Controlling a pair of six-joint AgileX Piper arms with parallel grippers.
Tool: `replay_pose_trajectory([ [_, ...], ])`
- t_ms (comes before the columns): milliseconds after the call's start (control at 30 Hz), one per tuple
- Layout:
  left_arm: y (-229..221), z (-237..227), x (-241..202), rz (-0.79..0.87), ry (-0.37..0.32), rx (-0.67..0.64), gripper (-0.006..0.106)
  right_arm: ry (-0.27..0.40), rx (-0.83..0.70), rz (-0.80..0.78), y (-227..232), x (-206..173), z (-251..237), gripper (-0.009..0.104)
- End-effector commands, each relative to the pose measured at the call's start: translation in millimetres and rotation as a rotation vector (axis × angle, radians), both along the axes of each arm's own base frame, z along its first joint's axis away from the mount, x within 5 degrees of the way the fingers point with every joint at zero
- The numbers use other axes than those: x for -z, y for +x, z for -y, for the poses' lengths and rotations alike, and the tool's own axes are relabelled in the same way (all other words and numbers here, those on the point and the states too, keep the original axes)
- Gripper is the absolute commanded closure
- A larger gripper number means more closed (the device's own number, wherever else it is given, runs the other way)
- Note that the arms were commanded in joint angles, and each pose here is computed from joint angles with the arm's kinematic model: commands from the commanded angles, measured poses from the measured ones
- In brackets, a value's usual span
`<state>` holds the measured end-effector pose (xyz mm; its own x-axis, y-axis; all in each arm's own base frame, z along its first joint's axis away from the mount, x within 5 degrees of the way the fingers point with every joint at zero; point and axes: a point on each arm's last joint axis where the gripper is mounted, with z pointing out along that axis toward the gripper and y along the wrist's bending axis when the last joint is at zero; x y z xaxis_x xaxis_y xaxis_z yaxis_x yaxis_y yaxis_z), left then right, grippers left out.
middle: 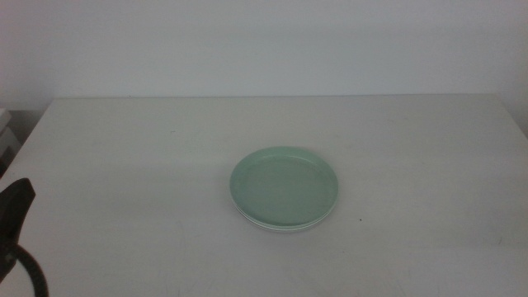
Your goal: Stack the three bowls on top of each other.
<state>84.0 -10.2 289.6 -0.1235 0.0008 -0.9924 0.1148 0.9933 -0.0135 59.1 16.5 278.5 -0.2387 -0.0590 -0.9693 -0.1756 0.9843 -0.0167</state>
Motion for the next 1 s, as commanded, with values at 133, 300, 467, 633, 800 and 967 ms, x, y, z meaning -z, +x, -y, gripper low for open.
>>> replay_pose_trajectory([
  [133, -8.7, -2.5, -16.9, 0.145, -0.035, -0.024, -0.004, 0.003, 0.038, 0.117, -3.7, -4.3, 3.1, 0.042],
  [300, -21.8, -3.7, 10.5, 0.172, -0.036, -0.029, -0.004, 0.011, 0.084, 0.146, -2.8, 28.1, 7.1, 0.042],
  [467, -28.2, -3.9, 76.4, 0.103, -0.032, -0.029, -0.004, 0.008, 0.098, 0.138, -6.6, 70.0, 8.1, 0.042],
  [633, -29.7, -2.0, 99.9, 0.007, -0.005, -0.007, -0.004, -0.002, 0.097, 0.085, -5.9, 95.2, 8.2, 0.042],
  [800, -29.8, -2.0, 103.4, -0.004, -0.001, -0.005, -0.004, -0.012, 0.101, 0.091, -5.9, 94.5, 8.6, 0.042],
  [967, -29.8, -2.0, 103.6, -0.006, 0.002, -0.005, -0.004, -0.022, 0.099, 0.087, -6.0, 94.9, 8.7, 0.042],
])
